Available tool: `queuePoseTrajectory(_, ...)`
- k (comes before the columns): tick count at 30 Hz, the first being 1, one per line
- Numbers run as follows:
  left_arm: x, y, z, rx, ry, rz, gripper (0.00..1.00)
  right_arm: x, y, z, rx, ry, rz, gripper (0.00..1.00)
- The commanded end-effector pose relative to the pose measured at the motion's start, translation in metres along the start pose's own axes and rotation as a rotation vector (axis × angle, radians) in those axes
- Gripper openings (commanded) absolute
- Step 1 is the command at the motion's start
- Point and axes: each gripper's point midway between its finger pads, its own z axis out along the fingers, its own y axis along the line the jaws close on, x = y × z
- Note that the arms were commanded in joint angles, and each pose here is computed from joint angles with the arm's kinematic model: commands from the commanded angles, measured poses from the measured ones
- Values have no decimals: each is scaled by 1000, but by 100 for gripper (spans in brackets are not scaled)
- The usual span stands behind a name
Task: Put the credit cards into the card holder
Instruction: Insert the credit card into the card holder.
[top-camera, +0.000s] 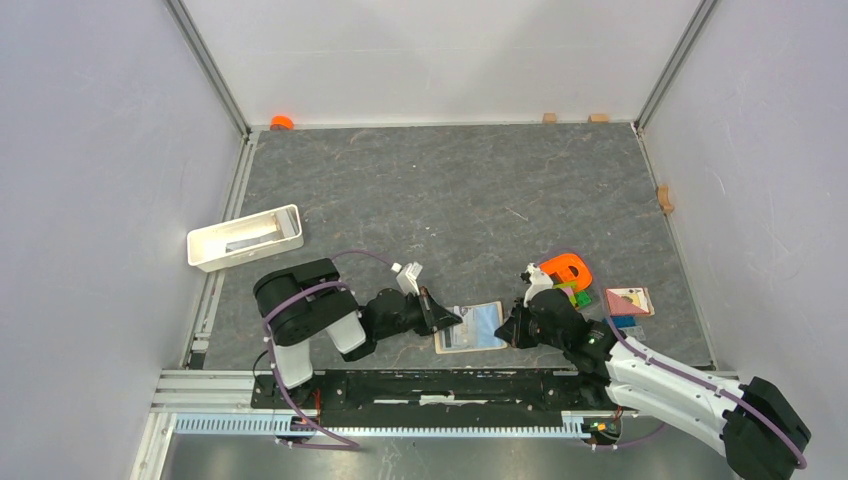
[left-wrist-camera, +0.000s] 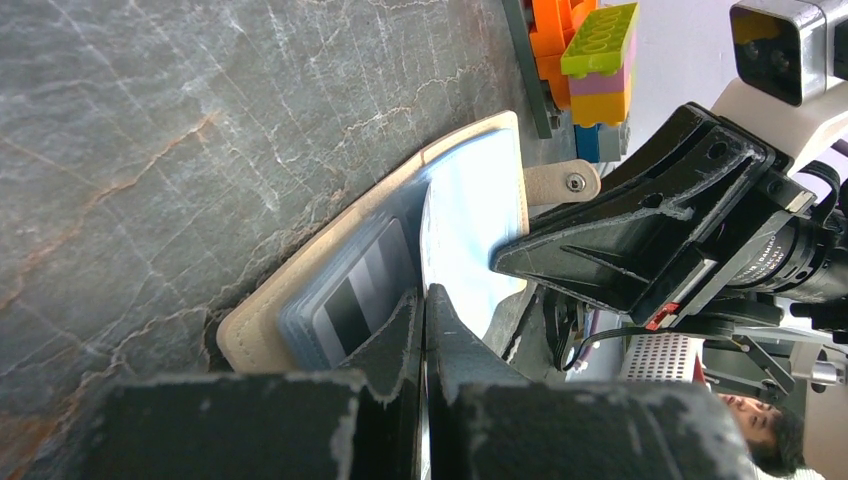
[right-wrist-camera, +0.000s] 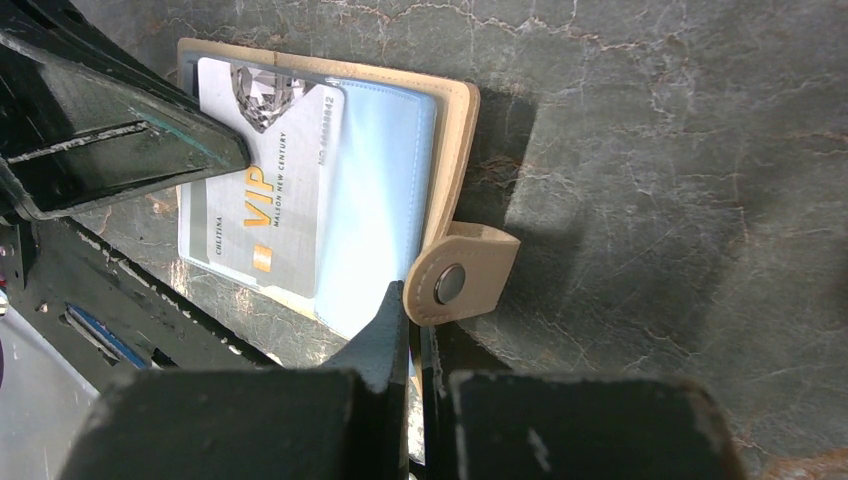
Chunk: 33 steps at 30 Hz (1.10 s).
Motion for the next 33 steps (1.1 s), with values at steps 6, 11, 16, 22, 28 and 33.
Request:
queuePoseTrajectory(6,13,30,0,-111,-2,-4,2,25,-26,-2,92,83,-13,0)
queuePoseTrajectory(11,12,33,-1,-120,-45,-3,2,24,-24,-2,86,77,-11,0)
queuePoseTrajectory(16,13,34,0,-112,-72,-19,2,24,-23,-2,76,75,-6,0)
queuePoseTrajectory(22,18,35,4,-140,-63,-14,2,18,-16,-3,53,48,3,0)
queuePoseTrajectory(28,20,44,4,-273,-22,43,8,11,-13,-4,46,17,11,0)
queuePoseTrajectory(33,13,47,-4,-377,-1,112,21,8,-18,-5,75,0,12,0)
